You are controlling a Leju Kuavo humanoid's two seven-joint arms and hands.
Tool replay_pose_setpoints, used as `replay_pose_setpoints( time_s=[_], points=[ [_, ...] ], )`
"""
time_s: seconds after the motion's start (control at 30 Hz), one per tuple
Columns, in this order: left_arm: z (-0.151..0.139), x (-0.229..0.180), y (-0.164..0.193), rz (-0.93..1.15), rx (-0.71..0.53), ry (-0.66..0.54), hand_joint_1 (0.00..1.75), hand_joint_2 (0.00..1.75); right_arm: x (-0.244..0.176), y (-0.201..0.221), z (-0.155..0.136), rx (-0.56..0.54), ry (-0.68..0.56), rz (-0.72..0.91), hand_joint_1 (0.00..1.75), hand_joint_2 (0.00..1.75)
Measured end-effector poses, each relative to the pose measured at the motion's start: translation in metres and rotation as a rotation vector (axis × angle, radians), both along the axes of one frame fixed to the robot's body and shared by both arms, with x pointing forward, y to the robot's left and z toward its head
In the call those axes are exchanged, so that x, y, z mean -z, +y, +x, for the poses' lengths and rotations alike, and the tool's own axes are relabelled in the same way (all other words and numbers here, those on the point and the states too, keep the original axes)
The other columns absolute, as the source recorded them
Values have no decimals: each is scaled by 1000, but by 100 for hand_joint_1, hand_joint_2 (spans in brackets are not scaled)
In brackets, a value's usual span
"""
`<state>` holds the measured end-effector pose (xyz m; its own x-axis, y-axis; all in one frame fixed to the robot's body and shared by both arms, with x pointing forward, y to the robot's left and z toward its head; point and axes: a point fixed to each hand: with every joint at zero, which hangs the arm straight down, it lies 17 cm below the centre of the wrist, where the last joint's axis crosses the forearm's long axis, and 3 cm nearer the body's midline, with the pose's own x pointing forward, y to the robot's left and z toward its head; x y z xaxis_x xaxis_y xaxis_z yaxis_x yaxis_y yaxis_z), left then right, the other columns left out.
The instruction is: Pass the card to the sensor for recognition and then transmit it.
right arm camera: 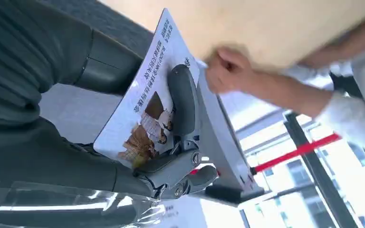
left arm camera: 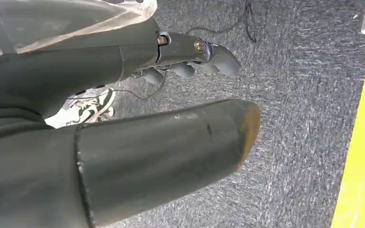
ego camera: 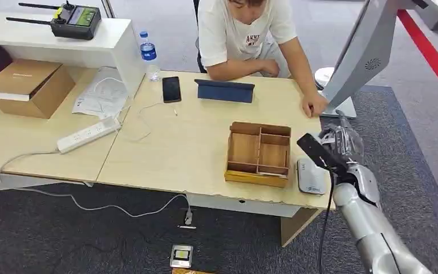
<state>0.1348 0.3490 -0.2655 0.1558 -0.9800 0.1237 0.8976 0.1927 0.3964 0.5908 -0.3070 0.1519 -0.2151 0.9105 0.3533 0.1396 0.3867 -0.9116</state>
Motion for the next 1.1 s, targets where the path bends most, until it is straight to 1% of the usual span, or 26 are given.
replay_pose_setpoints(
  time_s=[0.17, 0.27, 0.37, 0.53, 0.77, 1.1],
  points=[
    [-1, 0, -1, -5, 12, 2, 0, 0, -71, -8, 22, 12, -124, 16, 175, 175],
    [-1, 0, -3, -9, 26, 2, 0, 0, -91, -9, 27, 9, -154, 5, 175, 175],
    [-1, 0, -4, -15, 50, 2, 0, 0, -105, -4, 32, -12, -164, -44, 175, 175],
    [-2, -1, -6, -22, 93, 4, 0, 0, -132, 4, 44, -36, -168, -98, 175, 175],
    [-3, -1, -4, -20, 129, 7, 0, 0, -170, 15, 64, -42, -152, -124, 175, 175],
    [-5, -1, -5, -25, 134, 17, 0, 0, -181, 47, 81, -42, -50, -155, 175, 175]
  ],
)
